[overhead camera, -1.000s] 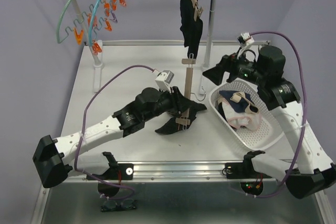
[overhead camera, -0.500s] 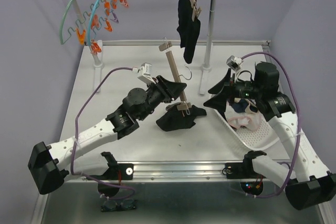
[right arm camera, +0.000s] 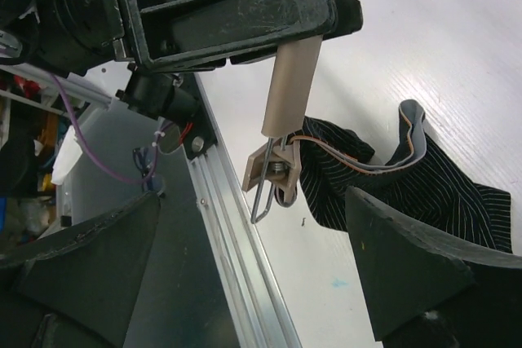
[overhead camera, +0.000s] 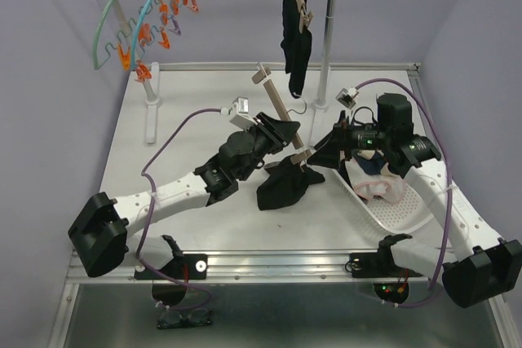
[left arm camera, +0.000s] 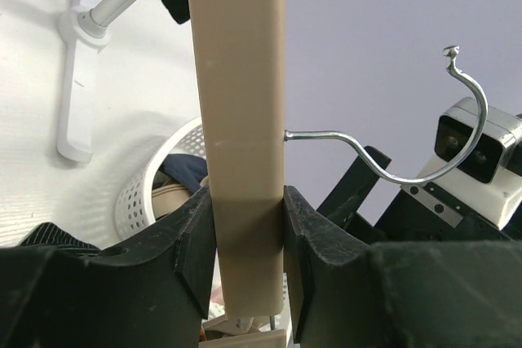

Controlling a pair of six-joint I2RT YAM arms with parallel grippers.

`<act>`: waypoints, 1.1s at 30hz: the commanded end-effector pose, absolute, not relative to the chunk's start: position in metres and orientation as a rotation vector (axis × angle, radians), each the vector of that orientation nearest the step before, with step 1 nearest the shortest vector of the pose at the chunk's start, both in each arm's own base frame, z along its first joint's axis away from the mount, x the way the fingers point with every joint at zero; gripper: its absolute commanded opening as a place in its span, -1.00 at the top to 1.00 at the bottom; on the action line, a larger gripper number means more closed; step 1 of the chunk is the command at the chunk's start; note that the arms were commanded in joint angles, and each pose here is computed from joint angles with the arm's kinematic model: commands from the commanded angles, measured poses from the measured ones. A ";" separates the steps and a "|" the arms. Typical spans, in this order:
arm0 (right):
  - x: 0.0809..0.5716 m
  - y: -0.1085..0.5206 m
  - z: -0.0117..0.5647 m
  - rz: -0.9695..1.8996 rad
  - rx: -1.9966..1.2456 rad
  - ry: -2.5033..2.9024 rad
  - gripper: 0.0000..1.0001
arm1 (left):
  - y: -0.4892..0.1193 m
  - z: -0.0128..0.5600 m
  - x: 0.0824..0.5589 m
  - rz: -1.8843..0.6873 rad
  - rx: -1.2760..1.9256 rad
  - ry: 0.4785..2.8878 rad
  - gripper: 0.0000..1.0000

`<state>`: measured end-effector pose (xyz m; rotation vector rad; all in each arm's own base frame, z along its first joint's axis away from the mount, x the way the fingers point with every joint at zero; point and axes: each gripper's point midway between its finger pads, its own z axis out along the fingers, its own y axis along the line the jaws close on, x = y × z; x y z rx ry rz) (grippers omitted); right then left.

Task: Remove the underwear clipped to the hanger
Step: Remove the underwear from the hanger.

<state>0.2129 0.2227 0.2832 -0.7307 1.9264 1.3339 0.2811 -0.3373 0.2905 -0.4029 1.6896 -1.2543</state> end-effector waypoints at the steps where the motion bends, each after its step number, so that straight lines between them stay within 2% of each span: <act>1: 0.221 0.229 0.291 1.295 -0.750 1.881 -1.00 | -0.339 0.361 0.284 -1.385 -0.451 1.486 0.94; 7: 0.228 0.232 0.283 1.244 -0.737 1.908 -0.92 | -0.350 0.362 0.286 -1.391 -0.449 1.490 0.94; 12: 0.236 0.231 0.288 1.196 -0.721 1.900 -0.64 | -0.356 0.360 0.287 -1.392 -0.450 1.498 0.95; 18: 0.243 0.229 0.292 1.157 -0.709 1.890 -0.47 | -0.360 0.354 0.287 -1.385 -0.447 1.513 0.95; 20: 0.244 0.230 0.293 1.159 -0.710 1.890 -0.31 | -0.360 0.353 0.288 -1.384 -0.448 1.516 0.95; 22: 0.244 0.230 0.291 1.164 -0.712 1.897 -0.03 | -0.360 0.352 0.288 -1.382 -0.452 1.516 0.96; 23: 0.243 0.231 0.291 1.175 -0.716 1.898 0.24 | -0.360 0.354 0.288 -1.382 -0.455 1.512 0.96; 26: 0.242 0.232 0.290 1.185 -0.728 1.897 0.66 | -0.360 0.355 0.288 -1.382 -0.455 1.509 0.96; 27: 0.242 0.232 0.292 1.184 -0.735 1.888 0.95 | -0.360 0.356 0.289 -1.381 -0.455 1.507 0.96; 31: 0.240 0.232 0.294 1.183 -0.742 1.881 0.98 | -0.360 0.356 0.288 -1.379 -0.451 1.506 0.96; 32: 0.240 0.231 0.294 1.179 -0.742 1.879 0.88 | -0.359 0.355 0.288 -1.378 -0.453 1.507 0.96; 33: 0.240 0.230 0.296 1.168 -0.737 1.872 0.39 | -0.359 0.356 0.288 -1.379 -0.451 1.506 0.96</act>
